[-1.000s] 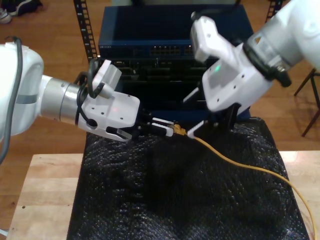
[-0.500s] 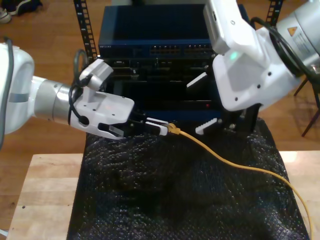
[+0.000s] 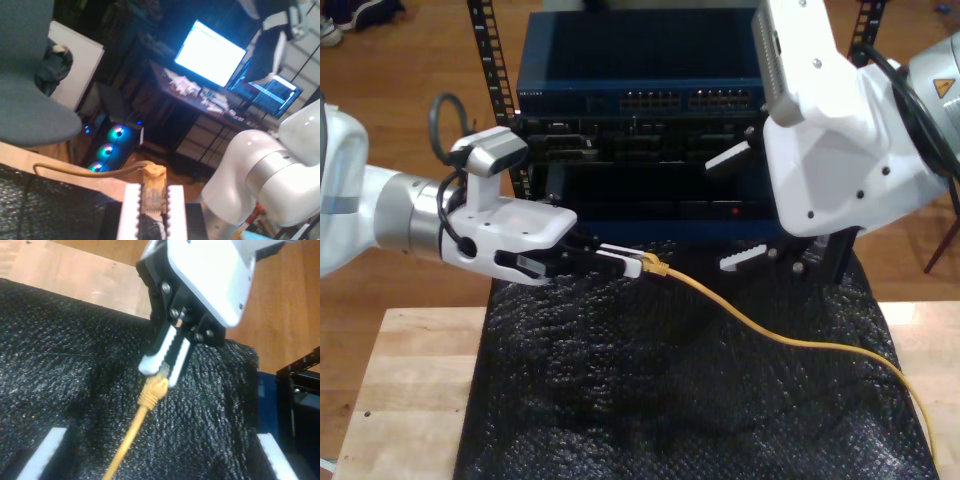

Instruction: Grab the cable and plug it in

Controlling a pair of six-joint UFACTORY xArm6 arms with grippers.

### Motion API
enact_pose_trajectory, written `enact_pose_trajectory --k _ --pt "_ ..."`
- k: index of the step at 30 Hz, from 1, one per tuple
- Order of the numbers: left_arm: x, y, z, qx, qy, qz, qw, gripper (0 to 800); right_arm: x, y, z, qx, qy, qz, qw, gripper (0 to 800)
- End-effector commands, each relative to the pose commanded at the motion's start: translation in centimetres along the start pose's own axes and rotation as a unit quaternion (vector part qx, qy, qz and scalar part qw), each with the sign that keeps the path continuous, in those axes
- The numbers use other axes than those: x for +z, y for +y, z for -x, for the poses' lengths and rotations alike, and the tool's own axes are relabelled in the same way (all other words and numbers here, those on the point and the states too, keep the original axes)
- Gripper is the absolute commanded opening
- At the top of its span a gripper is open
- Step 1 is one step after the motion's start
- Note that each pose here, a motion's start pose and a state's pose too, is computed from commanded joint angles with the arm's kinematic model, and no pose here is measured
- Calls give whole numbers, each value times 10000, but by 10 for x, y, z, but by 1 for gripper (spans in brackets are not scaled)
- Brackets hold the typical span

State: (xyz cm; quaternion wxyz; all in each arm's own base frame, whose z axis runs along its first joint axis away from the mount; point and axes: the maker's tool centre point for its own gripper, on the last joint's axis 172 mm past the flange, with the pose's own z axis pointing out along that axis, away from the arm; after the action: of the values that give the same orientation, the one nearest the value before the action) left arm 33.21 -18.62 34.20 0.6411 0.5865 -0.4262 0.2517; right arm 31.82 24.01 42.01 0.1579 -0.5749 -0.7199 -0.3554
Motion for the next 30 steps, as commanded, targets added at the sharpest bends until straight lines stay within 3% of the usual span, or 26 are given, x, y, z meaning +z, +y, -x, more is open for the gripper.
enact_pose_trajectory --k 12,19,30 --pt "1 8 -7 -323 507 436 9972 17 13 4 2 -153 26 305 9994 796" --pt "-4 9 -5 -524 653 574 9948 17 32 -2 -17 -822 166 425 9956 796" --pt "-8 26 -12 -699 1033 1117 9859 18 31 -13 -19 -980 257 543 9934 789"
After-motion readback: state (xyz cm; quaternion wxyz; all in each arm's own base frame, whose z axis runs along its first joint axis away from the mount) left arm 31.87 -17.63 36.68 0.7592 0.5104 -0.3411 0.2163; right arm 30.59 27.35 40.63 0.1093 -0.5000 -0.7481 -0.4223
